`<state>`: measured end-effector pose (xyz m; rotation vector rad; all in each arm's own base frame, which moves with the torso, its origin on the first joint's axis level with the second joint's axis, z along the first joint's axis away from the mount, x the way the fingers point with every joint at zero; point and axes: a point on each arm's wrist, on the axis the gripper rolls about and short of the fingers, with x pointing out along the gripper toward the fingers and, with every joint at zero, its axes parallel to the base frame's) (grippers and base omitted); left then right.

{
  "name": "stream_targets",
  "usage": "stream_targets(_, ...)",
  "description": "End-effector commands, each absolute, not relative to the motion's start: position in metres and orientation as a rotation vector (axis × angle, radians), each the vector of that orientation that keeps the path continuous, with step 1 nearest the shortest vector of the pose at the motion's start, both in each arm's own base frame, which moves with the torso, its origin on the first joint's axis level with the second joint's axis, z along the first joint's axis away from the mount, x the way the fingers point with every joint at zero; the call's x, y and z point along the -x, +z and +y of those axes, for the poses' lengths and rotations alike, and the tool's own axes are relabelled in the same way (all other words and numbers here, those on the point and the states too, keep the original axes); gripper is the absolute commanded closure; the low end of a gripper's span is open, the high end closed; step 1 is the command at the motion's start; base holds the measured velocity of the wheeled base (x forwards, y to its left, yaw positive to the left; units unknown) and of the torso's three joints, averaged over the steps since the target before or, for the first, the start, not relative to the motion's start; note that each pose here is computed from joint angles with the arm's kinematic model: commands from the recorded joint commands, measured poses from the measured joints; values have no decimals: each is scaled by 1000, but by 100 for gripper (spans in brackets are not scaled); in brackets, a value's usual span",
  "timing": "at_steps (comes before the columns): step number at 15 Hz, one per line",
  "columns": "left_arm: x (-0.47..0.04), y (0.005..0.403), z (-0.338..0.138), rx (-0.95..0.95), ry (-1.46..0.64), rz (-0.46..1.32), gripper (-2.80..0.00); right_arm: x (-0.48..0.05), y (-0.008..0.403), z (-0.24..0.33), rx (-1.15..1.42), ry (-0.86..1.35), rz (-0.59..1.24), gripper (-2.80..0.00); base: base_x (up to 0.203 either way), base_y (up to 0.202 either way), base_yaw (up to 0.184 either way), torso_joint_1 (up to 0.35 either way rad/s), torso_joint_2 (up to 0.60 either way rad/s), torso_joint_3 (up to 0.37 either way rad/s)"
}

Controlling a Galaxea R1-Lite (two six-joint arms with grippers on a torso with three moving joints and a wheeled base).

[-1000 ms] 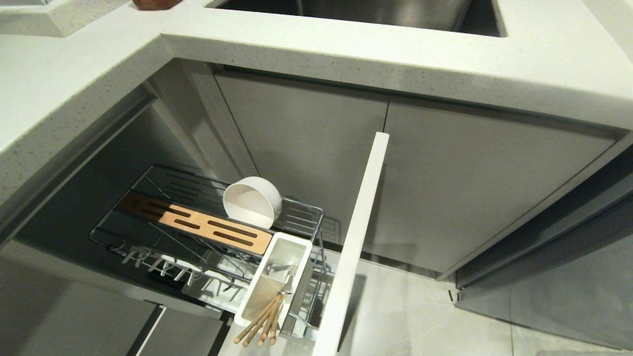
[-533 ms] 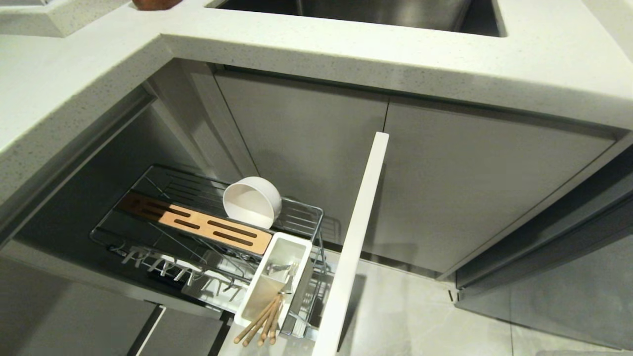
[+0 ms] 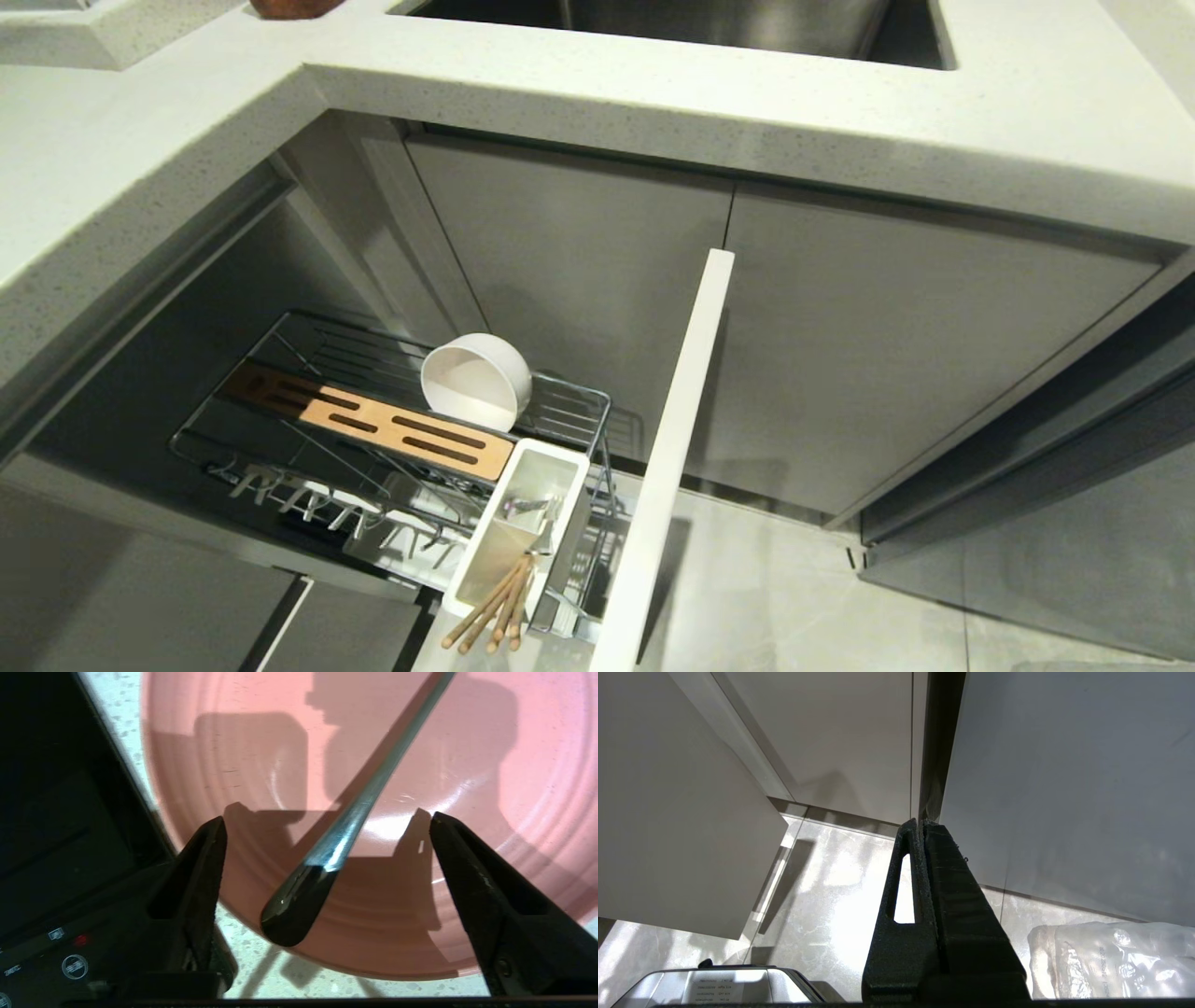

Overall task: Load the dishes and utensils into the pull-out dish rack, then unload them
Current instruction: Pick up the spoon and place it in the cupboard

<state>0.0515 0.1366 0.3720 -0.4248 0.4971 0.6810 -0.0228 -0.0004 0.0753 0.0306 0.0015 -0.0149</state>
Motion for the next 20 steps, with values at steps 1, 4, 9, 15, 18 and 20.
stream_targets(1, -53, 371, 136, 429, 669, 503, -280, 23, 75, 0, -31, -14, 5, 0, 0, 0, 0, 0, 0, 0)
stream_targets(4, -55, 372, 134, 417, 651, 504, -280, 23, 75, 0, -31, -14, 3, 0, 0, 0, 0, 0, 0, 0)
stream_targets(9, -59, 369, 137, 387, 621, 529, -280, 23, 75, 0, -31, -15, 3, 0, 0, 0, 0, 0, 0, 0)
stream_targets(15, -60, 366, 137, 396, 614, 536, -280, 23, 74, 0, -31, -14, 4, 0, 0, 0, 0, 0, 0, 0)
stream_targets(18, -60, 365, 138, 402, 613, 540, -280, 23, 75, 0, -31, -15, 4, 0, 0, 0, 0, 0, 0, 0)
stream_targets(20, -60, 364, 138, 405, 614, 544, 0, 23, 74, 0, -31, -14, 4, 0, 0, 0, 0, 0, 0, 0)
